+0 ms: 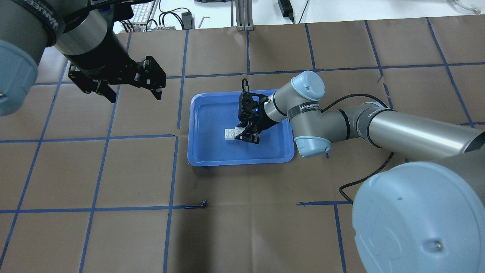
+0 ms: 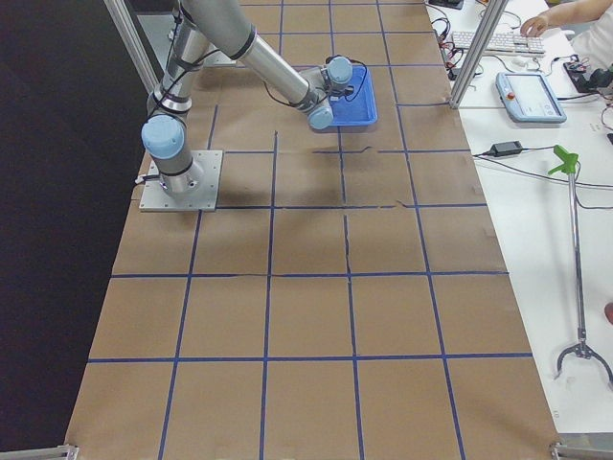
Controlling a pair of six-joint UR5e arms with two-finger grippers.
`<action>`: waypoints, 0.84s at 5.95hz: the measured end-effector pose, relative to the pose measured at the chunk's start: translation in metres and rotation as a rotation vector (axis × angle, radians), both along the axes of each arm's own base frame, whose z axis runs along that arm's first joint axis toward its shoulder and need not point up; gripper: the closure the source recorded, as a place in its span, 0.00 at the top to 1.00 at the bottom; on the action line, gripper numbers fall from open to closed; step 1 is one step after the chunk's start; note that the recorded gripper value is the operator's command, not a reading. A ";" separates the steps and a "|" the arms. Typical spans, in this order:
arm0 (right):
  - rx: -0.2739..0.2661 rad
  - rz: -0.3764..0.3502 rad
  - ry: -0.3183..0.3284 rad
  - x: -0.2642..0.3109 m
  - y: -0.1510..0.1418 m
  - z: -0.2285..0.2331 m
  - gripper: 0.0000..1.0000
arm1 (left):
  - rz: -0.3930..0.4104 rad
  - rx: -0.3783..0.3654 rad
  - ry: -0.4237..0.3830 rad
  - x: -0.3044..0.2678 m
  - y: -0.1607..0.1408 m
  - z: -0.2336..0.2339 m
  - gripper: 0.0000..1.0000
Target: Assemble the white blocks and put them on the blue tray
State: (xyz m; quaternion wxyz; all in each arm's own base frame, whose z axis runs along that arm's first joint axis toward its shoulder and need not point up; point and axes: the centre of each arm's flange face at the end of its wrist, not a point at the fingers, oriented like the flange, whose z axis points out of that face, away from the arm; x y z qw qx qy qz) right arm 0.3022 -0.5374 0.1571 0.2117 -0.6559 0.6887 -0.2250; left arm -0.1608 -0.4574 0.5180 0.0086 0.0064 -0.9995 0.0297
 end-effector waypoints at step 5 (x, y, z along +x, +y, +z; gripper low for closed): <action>0.016 -0.001 0.003 0.000 0.001 -0.007 0.26 | 0.004 -0.005 0.002 0.000 -0.001 -0.001 0.99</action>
